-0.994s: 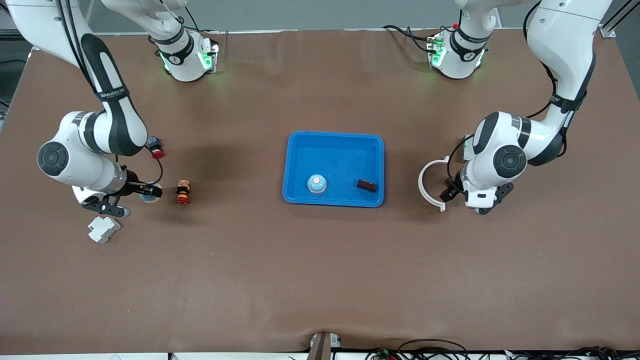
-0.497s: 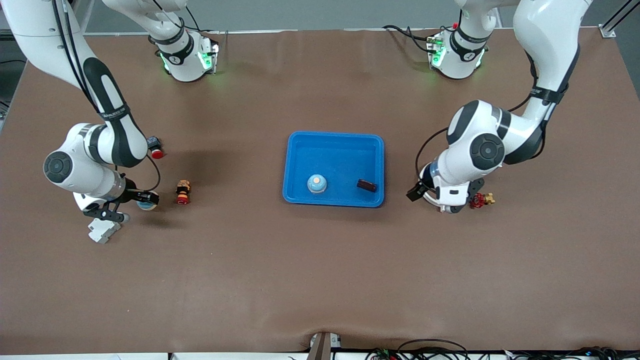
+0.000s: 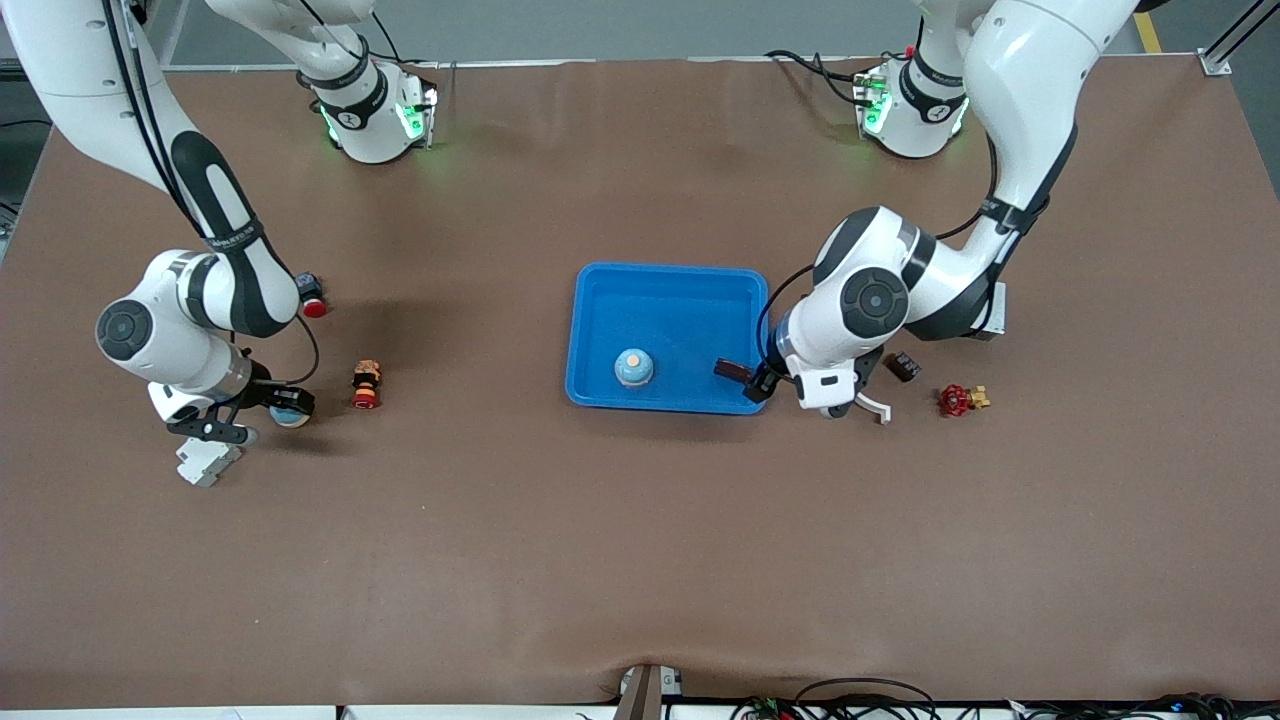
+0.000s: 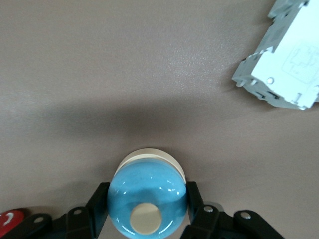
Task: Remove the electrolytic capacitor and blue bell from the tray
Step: 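Lower the bell by the white breaker while the left gripper reaches the tray, then release the bell with the right gripper while the left gripper grasps the capacitor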
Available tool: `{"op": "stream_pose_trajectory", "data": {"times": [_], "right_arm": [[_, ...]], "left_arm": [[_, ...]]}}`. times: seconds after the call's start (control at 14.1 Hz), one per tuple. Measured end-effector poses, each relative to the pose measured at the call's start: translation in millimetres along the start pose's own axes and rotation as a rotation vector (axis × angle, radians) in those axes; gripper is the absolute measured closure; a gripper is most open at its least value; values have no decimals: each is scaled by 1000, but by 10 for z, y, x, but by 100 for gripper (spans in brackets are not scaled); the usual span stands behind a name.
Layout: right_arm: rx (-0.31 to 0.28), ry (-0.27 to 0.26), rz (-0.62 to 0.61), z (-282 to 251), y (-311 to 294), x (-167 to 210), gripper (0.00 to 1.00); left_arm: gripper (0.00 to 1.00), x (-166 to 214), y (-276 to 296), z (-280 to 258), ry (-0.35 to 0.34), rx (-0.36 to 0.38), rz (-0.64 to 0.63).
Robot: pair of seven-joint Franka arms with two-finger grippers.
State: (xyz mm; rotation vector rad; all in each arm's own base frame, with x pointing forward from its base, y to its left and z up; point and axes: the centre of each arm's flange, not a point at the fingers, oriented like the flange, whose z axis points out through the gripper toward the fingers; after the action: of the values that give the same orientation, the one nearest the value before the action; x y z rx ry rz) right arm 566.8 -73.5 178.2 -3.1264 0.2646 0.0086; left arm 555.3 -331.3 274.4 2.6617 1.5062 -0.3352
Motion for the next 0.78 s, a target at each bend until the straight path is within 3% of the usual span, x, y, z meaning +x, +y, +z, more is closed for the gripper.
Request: {"op": "stream_pose_trajectory", "data": {"times": [0.21, 0.36, 0.5, 0.78], "right_arm": [[0, 3, 0, 4, 1, 1, 33], [0, 2, 2, 13, 11, -1, 19], [0, 1, 2, 16, 12, -3, 1], [0, 0, 0, 21, 9, -7, 0]], "left_arm": [[5, -214, 7, 231, -1, 25, -58], [7, -255, 1, 325, 8, 38, -82], [15, -277, 2, 435, 16, 43, -98], [17, -246, 24, 735, 23, 35, -133]]}}
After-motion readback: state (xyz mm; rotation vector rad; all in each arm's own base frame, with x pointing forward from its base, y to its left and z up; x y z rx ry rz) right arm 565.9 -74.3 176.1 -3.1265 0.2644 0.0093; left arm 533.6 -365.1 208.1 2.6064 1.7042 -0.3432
